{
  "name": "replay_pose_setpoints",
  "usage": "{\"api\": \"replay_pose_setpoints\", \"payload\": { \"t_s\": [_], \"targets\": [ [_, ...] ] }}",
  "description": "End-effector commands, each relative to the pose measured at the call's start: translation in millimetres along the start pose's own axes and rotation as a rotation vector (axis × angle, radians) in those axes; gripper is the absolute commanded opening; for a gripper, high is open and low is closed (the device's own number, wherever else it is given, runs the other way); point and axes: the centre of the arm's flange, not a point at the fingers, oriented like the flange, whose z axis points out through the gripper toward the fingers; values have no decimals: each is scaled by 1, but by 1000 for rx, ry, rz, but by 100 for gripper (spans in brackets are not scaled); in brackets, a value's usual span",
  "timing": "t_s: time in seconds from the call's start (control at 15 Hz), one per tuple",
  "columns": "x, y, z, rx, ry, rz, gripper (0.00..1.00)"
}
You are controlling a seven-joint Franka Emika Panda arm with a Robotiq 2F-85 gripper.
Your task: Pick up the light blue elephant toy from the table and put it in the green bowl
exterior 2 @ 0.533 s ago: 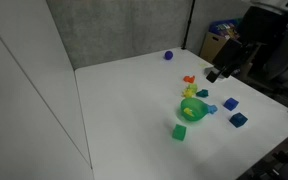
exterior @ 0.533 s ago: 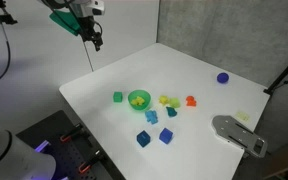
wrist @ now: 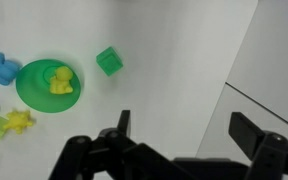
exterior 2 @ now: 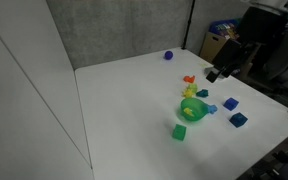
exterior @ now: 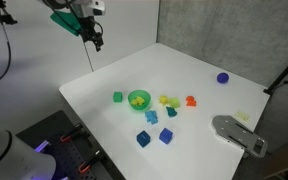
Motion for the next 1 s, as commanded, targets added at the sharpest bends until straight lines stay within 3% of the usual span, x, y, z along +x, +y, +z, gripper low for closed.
{"api": "replay_pose_setpoints", "payload": {
  "t_s": [0.0,0.47,0.93],
  "targets": [
    [26,-1,-6,-36,-9,13,100],
    [81,16,5,-141,-35,84,100],
    [132,56,43,-225,-97,205,100]
  ]
}}
